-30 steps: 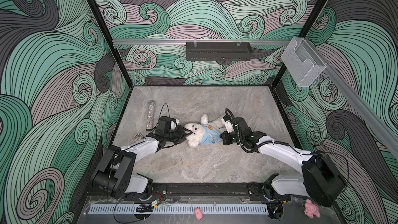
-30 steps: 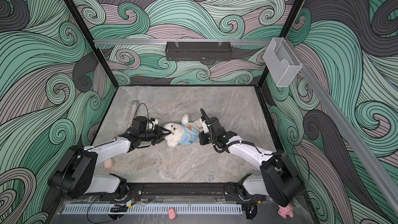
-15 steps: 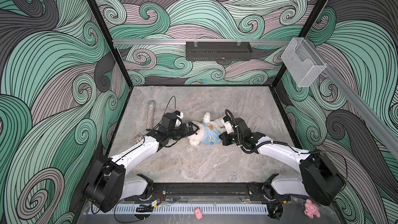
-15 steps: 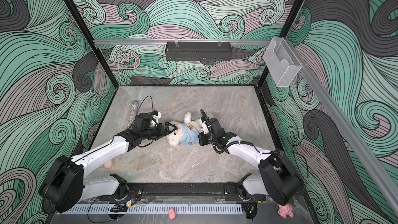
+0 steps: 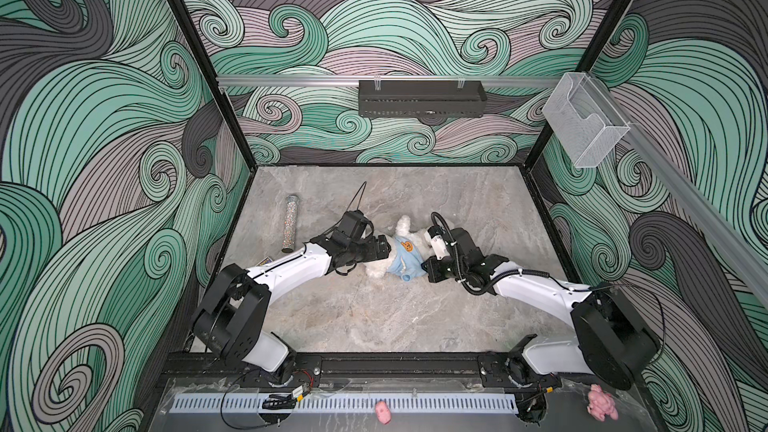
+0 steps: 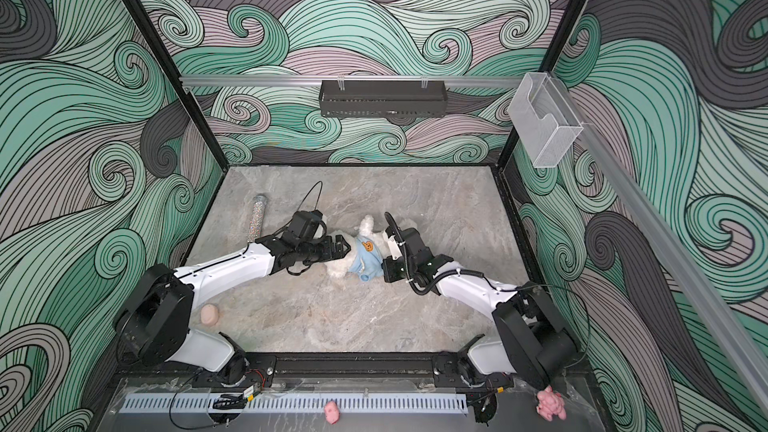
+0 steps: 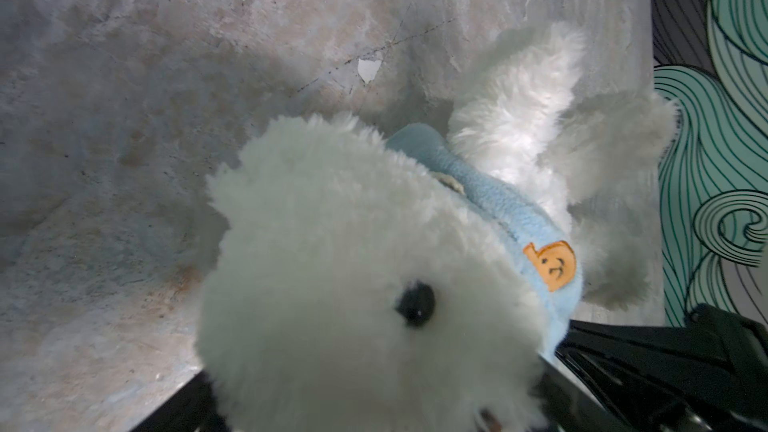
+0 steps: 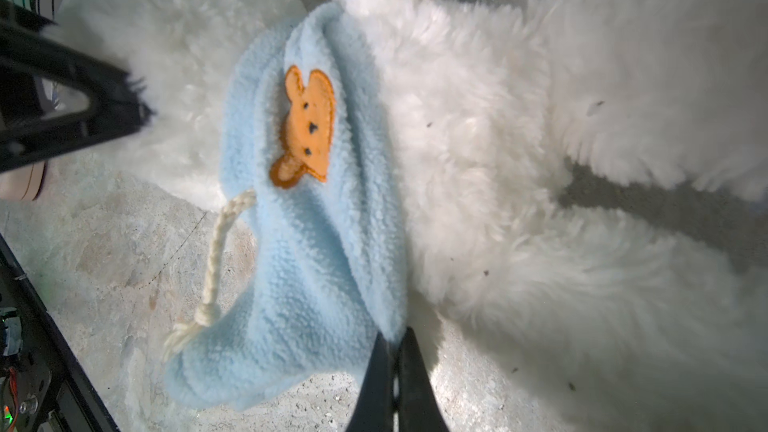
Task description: Dress the teddy bear
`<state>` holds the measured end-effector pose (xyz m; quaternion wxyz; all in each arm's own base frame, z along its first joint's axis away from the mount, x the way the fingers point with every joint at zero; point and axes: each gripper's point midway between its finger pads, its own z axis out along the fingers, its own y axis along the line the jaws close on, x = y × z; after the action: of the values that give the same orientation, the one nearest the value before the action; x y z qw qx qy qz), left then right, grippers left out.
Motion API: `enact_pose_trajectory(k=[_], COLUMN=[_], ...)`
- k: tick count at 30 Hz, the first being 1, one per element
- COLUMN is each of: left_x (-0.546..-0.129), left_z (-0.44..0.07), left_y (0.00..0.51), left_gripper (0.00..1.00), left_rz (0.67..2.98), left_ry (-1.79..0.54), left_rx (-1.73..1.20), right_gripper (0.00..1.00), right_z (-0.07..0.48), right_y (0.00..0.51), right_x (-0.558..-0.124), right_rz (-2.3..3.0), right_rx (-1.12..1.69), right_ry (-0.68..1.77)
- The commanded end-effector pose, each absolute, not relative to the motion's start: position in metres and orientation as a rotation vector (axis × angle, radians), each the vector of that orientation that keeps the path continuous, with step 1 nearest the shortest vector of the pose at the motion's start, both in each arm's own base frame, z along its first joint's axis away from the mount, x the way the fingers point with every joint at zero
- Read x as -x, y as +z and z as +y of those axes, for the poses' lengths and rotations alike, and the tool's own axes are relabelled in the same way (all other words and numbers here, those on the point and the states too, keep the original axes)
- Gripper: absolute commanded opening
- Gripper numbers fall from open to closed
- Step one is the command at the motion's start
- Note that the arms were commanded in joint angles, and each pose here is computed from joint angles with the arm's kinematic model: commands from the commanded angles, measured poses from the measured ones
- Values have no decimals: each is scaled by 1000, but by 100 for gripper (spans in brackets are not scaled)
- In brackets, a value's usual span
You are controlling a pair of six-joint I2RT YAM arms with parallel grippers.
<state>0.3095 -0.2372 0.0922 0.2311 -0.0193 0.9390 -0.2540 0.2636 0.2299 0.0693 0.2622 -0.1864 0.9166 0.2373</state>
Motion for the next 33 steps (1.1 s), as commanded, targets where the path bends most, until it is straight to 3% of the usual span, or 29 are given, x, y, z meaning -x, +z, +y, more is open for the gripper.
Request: enact_pose_trajectory(k=[1, 6, 8, 14, 16, 33], left_x=[-320, -332, -333, -341, -345, -344], left_z=[-238, -253, -254, -244, -239, -228], left_y=[88, 72, 65, 64, 69, 91], left_gripper=[99, 98, 89, 32, 0, 0], left_rz=[2588, 2605, 2611, 2564, 2537, 2440], left_ry=[-622, -645, -644, -623, -642, -701], left_rx=[61, 88, 110, 139, 134, 52], right_gripper=[0, 0, 0, 0, 0, 0], right_z=[236, 236, 231, 207, 191, 160], right_y=[72, 67, 65, 67, 68, 89], right_x=[-264, -264, -265, -266, -269, -283], right_rz=[2465, 2473, 2483, 2509, 2529, 2513], right_rx=[558, 570, 554, 460, 402, 408], right_ry=[651, 643, 615, 488, 417, 246])
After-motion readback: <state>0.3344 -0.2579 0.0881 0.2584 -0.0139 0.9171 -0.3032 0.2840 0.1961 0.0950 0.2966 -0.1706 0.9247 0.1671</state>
